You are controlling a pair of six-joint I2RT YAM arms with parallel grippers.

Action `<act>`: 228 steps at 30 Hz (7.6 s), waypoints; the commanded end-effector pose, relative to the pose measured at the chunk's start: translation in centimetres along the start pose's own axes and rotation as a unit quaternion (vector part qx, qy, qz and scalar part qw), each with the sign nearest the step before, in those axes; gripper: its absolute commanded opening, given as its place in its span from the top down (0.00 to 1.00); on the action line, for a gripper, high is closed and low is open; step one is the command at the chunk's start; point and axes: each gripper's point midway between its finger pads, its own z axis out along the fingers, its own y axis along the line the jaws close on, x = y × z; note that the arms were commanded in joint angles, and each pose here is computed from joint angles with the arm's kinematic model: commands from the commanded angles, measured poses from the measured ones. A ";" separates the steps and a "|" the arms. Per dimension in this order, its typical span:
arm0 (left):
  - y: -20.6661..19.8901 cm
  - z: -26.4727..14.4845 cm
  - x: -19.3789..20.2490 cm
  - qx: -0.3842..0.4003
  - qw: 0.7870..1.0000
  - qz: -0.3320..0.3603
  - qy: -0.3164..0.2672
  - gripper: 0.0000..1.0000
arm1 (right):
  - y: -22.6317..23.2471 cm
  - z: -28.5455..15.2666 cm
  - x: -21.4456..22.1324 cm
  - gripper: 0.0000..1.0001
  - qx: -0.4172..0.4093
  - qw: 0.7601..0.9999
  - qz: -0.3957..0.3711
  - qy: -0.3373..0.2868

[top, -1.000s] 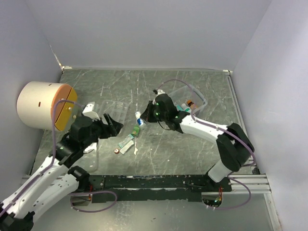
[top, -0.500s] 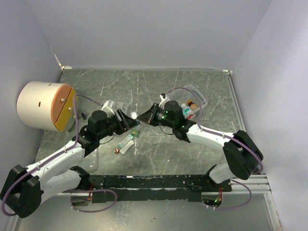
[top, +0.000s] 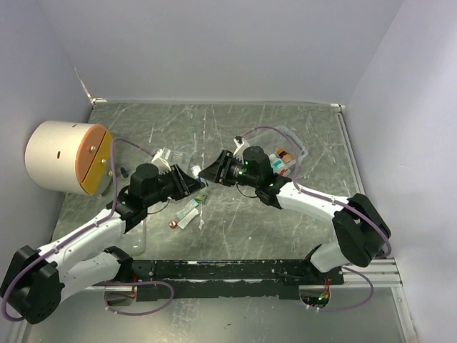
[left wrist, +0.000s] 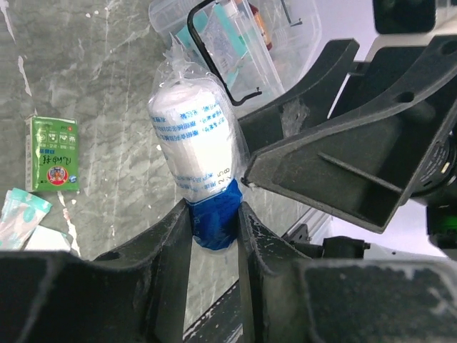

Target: Organize the medicine kit

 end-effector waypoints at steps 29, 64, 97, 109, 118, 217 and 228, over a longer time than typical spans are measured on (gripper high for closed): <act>-1.4 -8.5 -6.2 -0.136 0.967 0.210 -0.056 0.18 | 0.2 -7.0 -12.6 0.86 0.114 0.972 -0.062 -0.197; 0.6 -13.1 -6.7 -0.165 0.936 0.292 -0.103 0.14 | -22.2 -9.1 -23.6 0.84 0.504 0.783 0.067 -0.358; 1.6 -12.7 -6.8 -0.188 0.935 0.287 -0.095 0.12 | -26.9 -6.9 -22.1 0.52 0.541 0.772 0.082 -0.323; 1.7 -12.8 -6.8 -0.189 0.934 0.286 -0.097 0.12 | -22.6 -6.6 -22.1 0.54 0.487 0.841 -0.011 -0.236; 1.8 -12.7 -6.8 -0.194 0.934 0.284 -0.096 0.12 | -23.0 -4.0 -17.1 0.63 0.453 0.889 -0.020 -0.060; 2.5 -12.6 -7.2 -0.207 0.933 0.278 -0.097 0.12 | -19.8 -9.9 -13.8 0.44 0.511 0.852 -0.111 0.000; 2.9 -12.5 -7.5 -0.224 0.931 0.271 -0.098 0.00 | -9.9 -10.6 -15.2 0.45 0.335 0.923 -0.173 -0.071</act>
